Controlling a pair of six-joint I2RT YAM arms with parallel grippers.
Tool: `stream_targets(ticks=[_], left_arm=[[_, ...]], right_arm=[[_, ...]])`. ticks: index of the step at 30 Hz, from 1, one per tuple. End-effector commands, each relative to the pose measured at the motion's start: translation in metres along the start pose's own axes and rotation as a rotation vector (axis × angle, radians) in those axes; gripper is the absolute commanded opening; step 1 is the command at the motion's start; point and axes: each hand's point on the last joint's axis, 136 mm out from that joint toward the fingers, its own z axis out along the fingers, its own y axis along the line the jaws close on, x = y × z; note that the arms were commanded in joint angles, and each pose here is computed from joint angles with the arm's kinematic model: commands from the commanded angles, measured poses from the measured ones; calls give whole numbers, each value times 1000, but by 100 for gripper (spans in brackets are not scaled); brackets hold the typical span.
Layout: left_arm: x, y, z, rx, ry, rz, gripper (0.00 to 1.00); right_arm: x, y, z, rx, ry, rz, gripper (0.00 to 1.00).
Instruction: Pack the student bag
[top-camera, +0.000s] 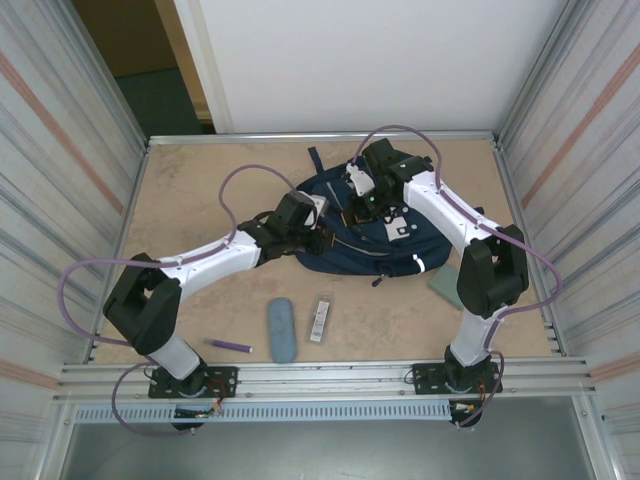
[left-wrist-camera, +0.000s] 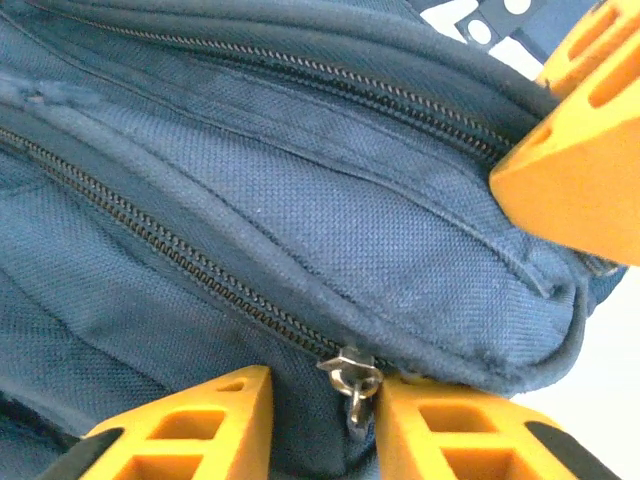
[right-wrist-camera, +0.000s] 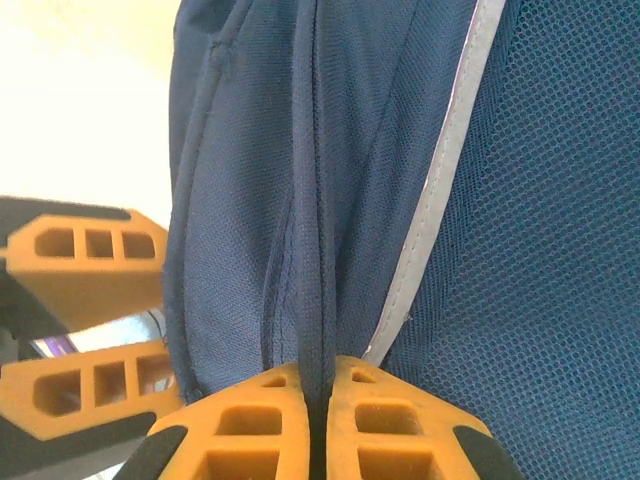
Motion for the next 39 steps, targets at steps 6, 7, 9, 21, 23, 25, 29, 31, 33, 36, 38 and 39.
stream_targets(ticks=[6, 7, 9, 21, 23, 25, 29, 31, 33, 36, 38, 39], left_arm=[[-4, -11, -11, -14, -10, 100, 8], [-7, -12, -17, -7, -18, 103, 6], [-7, -13, -25, 26, -36, 110, 2], [-14, 53, -38, -13, -116, 103, 0], [-19, 52, -42, -9, -122, 103, 0], [-22, 41, -45, 52, -133, 116, 0], [-17, 16, -50, 203, -141, 107, 0], [-8, 10, -50, 247, -134, 85, 0], [3, 5, -45, 287, -130, 67, 0], [15, -5, -35, 314, -104, 32, 0], [26, -18, -27, 342, -61, 29, 0], [29, -25, -25, 356, -50, 39, 0]], right_arm=[[2, 10, -18, -6, -27, -7, 0], [2, 9, -18, 5, -25, -8, 0], [5, 2, -18, 40, -12, -12, 0], [27, -6, -15, 221, 26, -400, 0], [28, -7, -13, 241, 44, -425, 0], [29, -17, -7, 294, 63, -420, 0], [23, -30, 7, 356, 64, -402, 0], [7, -31, 10, 375, 25, -401, 0], [-14, -25, 10, 369, -24, -408, 0], [-35, -6, 14, 290, -76, -433, 0], [-44, 12, 20, 228, -103, -472, 0], [-45, 20, 22, 200, -111, -494, 0]])
